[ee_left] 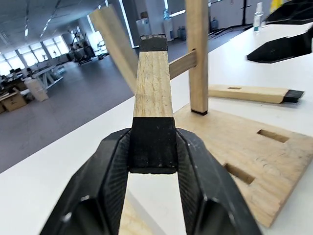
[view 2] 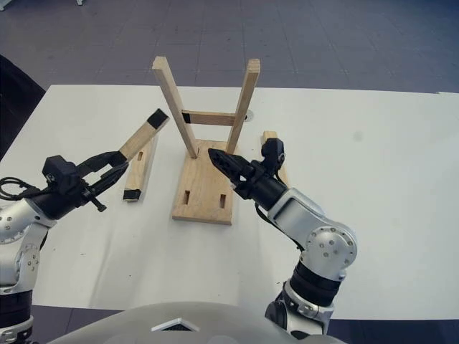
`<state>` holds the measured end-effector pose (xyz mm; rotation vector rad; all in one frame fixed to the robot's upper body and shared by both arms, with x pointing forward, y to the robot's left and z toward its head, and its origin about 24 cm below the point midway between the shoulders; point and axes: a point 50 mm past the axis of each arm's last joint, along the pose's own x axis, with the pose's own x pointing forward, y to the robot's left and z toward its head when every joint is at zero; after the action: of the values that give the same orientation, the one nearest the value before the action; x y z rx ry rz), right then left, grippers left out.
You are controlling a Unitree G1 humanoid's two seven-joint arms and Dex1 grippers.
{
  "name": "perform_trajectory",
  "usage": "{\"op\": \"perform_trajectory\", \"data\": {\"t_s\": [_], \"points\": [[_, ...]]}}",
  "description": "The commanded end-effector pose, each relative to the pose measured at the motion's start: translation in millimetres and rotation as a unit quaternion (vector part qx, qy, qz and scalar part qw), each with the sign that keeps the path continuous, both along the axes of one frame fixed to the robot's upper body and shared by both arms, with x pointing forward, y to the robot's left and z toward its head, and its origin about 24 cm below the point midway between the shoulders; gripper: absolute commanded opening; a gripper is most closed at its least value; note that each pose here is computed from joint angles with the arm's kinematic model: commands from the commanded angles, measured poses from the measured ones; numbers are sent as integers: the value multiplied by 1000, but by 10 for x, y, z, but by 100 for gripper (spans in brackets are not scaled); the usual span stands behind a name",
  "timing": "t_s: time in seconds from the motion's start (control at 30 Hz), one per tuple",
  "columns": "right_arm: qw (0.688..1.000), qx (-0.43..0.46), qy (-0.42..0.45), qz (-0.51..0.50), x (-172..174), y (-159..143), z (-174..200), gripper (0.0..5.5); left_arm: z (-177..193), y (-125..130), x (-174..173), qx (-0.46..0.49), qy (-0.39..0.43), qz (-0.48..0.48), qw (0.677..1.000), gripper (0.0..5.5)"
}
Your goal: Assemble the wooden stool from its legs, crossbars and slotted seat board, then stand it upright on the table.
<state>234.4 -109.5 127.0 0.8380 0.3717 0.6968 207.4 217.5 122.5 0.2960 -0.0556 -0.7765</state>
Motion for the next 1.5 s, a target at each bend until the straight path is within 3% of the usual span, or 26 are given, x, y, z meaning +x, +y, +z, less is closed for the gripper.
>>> {"op": "perform_trajectory", "data": {"t_s": [0.03, 0.23, 0.37, 0.6, 0.93, 1.17, 1.33, 1.43, 1.5], "points": [[996, 85, 20, 36, 96, 240, 122, 353, 114, -264, 79, -9, -34, -36, 999, 131], [985, 156, -5, 74, 154, 402, 295, 353, 17, -528, 141, -38, -11, -59, 997, 131], [982, 183, -21, 44, 229, 421, 339, 353, 10, -583, 152, -46, -14, -53, 997, 131], [976, 217, -29, -3, 242, 431, 315, 216, 42, -657, 198, -59, -27, -36, 997, 131], [984, 172, -39, -28, 289, 435, 227, 43, 90, -683, 231, -62, -50, -32, 996, 131], [990, 86, -107, -16, 235, 397, 185, 42, 100, -682, 249, -79, -49, -34, 995, 131], [986, 103, -119, -51, 234, 160, 279, 42, 24, -629, 299, -69, -38, -14, 997, 210], [988, 70, -100, -99, 204, -179, 165, 42, -36, -513, 251, -47, -40, -18, 998, 271], [984, 38, -90, -147, 198, -441, 101, 42, -128, -436, 190, -33, -19, -28, 999, 274]]}}
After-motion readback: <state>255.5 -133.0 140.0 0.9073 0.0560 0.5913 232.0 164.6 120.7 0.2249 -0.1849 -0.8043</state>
